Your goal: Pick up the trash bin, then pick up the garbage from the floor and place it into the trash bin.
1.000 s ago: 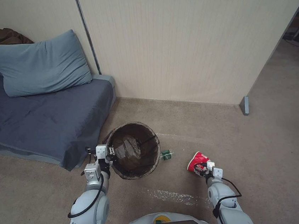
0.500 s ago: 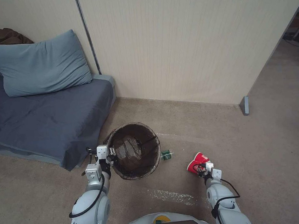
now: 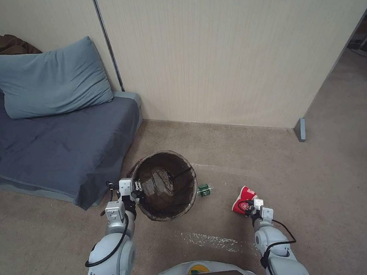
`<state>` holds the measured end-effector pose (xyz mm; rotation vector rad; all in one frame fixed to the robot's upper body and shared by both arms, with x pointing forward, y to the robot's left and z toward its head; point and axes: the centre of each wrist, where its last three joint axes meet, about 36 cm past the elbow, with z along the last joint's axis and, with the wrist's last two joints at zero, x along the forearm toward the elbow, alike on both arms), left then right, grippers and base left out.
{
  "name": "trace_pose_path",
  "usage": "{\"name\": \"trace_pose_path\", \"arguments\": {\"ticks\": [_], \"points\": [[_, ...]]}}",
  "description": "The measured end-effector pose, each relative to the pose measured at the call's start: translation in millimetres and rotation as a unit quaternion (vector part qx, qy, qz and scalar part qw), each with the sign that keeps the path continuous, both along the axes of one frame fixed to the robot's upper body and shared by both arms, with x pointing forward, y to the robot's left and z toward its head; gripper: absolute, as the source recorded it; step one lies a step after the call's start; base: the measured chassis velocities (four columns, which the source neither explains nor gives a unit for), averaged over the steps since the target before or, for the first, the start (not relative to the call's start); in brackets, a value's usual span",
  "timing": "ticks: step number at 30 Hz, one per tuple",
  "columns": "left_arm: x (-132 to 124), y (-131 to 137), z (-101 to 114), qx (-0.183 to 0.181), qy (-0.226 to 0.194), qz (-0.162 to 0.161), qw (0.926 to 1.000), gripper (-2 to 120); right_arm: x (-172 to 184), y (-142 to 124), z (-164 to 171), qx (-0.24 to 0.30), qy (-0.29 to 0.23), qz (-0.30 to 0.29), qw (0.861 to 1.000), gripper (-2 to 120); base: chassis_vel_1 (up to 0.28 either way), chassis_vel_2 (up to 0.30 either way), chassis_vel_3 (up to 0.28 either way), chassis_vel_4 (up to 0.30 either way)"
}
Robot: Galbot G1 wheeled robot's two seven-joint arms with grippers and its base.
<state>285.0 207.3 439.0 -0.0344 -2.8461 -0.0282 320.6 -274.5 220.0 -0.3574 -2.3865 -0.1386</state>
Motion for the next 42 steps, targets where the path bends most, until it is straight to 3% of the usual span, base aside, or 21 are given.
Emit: {"name": "trace_pose_path", "arguments": {"ticks": [8,14,17,19,21,23,26,28,30,31,32,34,35,37,38,42], "points": [[0,0,0,0.0,0.0,0.0,1.0,3,0,-2,3,-0.01,-0.011,0.002,1.0,0,0.0,0.0,0.0,0.0],[1,0,-3,0.001,0.003,0.0,1.0,3,-1,-1,25,-0.026,-0.048,0.008,0.998,0,0.0,0.0,0.0,0.0],[1,0,-5,0.001,0.006,0.0,1.0,3,-1,5,64,-0.043,-0.123,0.023,0.991,0,0.0,0.0,0.0,0.0],[1,0,-6,0.001,0.007,0.0,1.0,3,-1,6,71,-0.045,-0.137,0.026,0.989,0,0.0,0.0,0.0,0.0],[2,0,-6,0.001,0.008,0.0,1.0,3,-1,9,97,-0.05,-0.199,0.041,0.978,0,0.0,0.0,0.0,0.0],[2,0,-7,0.001,0.008,0.0,1.0,3,-1,11,106,-0.051,-0.218,0.046,0.973,0,0.0,0.0,0.0,0.0],[2,0,-7,0.001,0.008,0.0,1.0,3,-6,15,148,-0.056,-0.305,0.075,0.948,0,0.0,0.0,0.0,0.0],[2,0,-7,0.001,0.008,0.0,1.0,3,-7,16,156,-0.055,-0.322,0.082,0.942,0,0.0,0.0,0.0,0.0],[2,0,-8,0.001,0.009,0.0,1.0,3,-12,19,175,-0.046,-0.369,0.105,0.922,0,0.0,0.0,0.0,0.0],[2,-1,-9,0.001,0.011,0.0,0.9999,3,-15,19,189,-0.025,-0.438,0.162,0.884,0,0.0,0.0,0.0,0.0],[2,-1,-9,0.001,0.011,0.0,0.9999,3,-15,19,189,-0.025,-0.438,0.162,0.884,0,0.0,0.0,0.0,0.0],[2,-2,-10,0.0,0.013,-0.002,0.9999,3,-16,19,194,-0.007,-0.48,0.208,0.852,0,0.0,0.0,0.0,0.0],[2,-2,-10,-0.001,0.014,-0.003,0.9999,3,-17,18,198,0.01,-0.509,0.251,0.823,0,0.0,0.0,0.0,0.0],[2,-3,-10,-0.001,0.014,-0.003,0.9999,3,-17,19,199,0.014,-0.514,0.26,0.818,0,0.0,0.0,0.0,0.0],[2,-3,-11,-0.001,0.016,-0.005,0.9999,3,-17,20,203,0.034,-0.532,0.306,0.789,0,0.0,0.0,0.0,0.0],[2,-4,-11,-0.001,0.016,-0.005,0.9999,3,-16,23,205,0.048,-0.537,0.332,0.774,0,0.0,0.0,0.0,0.0]]}}
